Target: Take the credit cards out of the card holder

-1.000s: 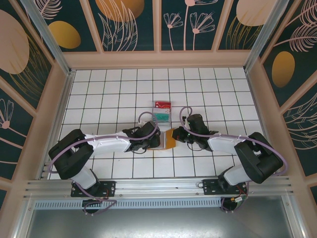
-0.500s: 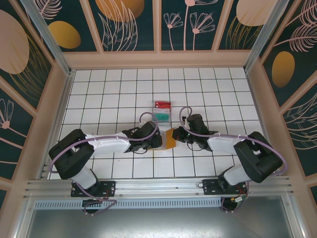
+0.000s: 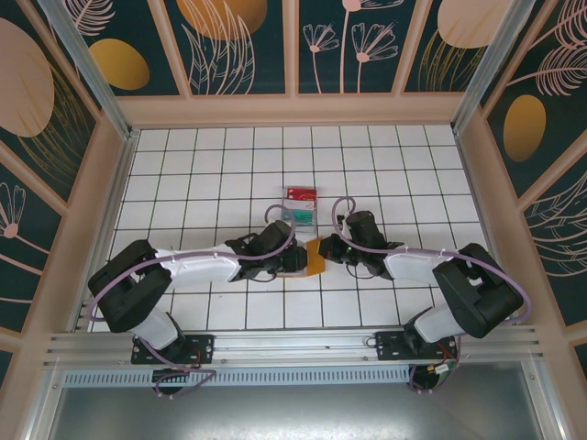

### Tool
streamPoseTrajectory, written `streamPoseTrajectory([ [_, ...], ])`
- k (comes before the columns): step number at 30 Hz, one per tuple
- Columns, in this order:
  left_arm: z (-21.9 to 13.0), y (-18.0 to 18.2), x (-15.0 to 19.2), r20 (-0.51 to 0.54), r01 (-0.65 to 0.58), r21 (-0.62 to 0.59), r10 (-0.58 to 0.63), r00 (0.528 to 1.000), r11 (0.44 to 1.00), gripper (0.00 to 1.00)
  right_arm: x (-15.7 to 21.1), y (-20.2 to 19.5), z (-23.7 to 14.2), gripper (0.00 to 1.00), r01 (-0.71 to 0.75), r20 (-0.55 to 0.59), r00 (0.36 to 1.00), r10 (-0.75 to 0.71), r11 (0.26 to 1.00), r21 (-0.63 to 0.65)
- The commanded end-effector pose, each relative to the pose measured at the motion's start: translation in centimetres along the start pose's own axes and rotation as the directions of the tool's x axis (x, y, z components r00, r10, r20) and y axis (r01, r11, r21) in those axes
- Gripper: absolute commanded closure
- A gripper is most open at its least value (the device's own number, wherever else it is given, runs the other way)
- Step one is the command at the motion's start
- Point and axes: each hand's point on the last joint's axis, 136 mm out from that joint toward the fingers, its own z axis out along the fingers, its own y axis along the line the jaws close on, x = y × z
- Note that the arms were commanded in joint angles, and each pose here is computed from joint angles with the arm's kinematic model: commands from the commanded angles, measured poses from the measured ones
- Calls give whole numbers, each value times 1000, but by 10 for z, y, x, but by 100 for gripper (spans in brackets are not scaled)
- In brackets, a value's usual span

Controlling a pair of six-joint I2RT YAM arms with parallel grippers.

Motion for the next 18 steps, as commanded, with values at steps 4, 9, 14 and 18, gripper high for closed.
streamPoseTrajectory([
  [4, 0, -42, -17, 5, -69, 130, 69, 998, 989, 66, 4, -4, 4, 100, -9, -9, 1000, 9, 1000, 11],
  [9, -2, -50, -15, -7, -88, 166, 90, 996, 982, 61, 1, -8, 2, 89, -18, 4, 1000, 18, 1000, 23],
  [14, -6, -37, -19, 22, -82, 99, 80, 997, 992, 66, -5, -13, -3, 71, -21, 22, 1000, 20, 998, 56],
  [18, -18, -18, -27, 78, -64, 22, 62, 995, 998, 71, -15, -17, -18, 60, -16, 63, 998, 10, 996, 90],
])
